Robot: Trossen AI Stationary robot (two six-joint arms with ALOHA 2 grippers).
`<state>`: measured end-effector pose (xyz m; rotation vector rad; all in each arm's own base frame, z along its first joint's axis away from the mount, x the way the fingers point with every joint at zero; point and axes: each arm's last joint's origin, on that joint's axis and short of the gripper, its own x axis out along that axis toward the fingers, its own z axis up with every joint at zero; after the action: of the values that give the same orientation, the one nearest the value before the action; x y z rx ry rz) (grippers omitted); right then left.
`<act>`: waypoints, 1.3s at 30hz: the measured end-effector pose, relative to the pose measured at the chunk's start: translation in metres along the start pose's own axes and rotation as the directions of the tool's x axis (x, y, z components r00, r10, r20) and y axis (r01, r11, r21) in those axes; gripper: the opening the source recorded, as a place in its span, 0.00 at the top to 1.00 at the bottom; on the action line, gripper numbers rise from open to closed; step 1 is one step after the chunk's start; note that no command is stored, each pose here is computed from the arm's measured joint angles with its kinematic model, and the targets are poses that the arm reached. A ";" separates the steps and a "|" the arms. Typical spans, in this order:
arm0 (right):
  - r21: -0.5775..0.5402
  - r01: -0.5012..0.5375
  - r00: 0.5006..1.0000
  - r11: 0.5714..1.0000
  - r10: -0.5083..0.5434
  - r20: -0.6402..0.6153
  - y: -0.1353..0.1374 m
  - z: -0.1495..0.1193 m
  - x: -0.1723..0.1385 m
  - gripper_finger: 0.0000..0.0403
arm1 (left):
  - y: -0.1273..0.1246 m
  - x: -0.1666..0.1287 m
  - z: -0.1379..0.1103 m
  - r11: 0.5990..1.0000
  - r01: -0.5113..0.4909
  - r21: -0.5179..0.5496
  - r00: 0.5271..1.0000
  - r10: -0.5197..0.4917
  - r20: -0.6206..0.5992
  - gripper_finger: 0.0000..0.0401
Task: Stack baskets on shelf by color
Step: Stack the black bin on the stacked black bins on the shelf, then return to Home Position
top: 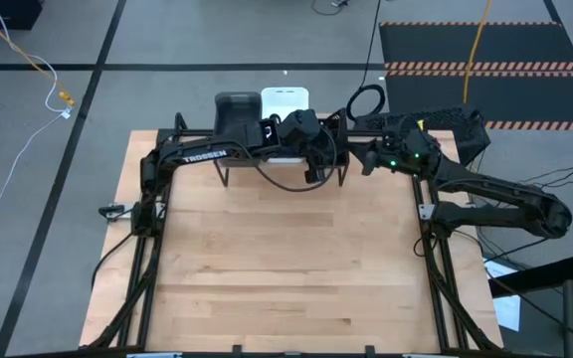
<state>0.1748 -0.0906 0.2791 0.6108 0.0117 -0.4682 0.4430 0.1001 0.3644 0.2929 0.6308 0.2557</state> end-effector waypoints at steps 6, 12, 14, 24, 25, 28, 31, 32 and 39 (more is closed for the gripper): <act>-0.023 0.027 0.999 0.999 -0.027 -0.038 -0.005 -0.004 0.005 0.88 | -0.004 -0.001 0.002 0.999 0.007 0.036 1.000 -0.007 0.006 0.54; -0.025 0.109 0.982 0.994 -0.112 -0.151 -0.016 -0.016 0.010 0.88 | -0.007 -0.001 0.004 0.998 0.026 0.056 0.999 -0.028 0.023 0.54; -0.035 0.129 0.974 0.991 -0.133 -0.185 -0.018 -0.020 0.010 0.88 | -0.009 -0.001 0.004 0.998 0.030 0.058 0.999 -0.032 0.024 0.54; -0.064 0.158 0.985 0.985 -0.162 -0.066 -0.014 -0.009 0.002 0.88 | -0.010 -0.002 0.003 1.000 0.005 0.019 1.000 -0.005 0.003 0.54; -0.074 0.168 0.984 0.983 -0.172 -0.051 -0.013 -0.008 0.000 0.88 | -0.009 -0.002 0.003 1.000 -0.004 0.006 1.000 0.004 -0.003 0.54; -0.099 0.183 0.983 0.978 -0.183 0.008 -0.010 -0.002 -0.008 0.88 | -0.010 -0.009 0.003 1.000 -0.008 -0.004 1.000 0.007 -0.019 0.54; -0.160 0.200 0.979 0.967 -0.190 0.072 -0.007 0.004 -0.017 0.88 | -0.007 -0.031 0.010 0.999 -0.027 -0.021 1.000 0.027 0.004 0.54; -0.194 0.196 0.979 0.961 -0.183 0.086 -0.006 0.005 -0.020 0.88 | -0.006 -0.037 0.012 0.999 -0.041 -0.032 0.999 0.041 0.009 0.54; -0.436 0.026 0.981 0.900 0.060 0.182 0.010 0.021 -0.036 0.88 | 0.022 -0.113 0.026 0.965 -0.111 -0.239 0.983 0.142 0.115 0.54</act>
<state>0.1443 -0.0800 0.3077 0.1205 -0.0702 -0.4864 0.3679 0.0792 0.4528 0.1235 0.4473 0.4265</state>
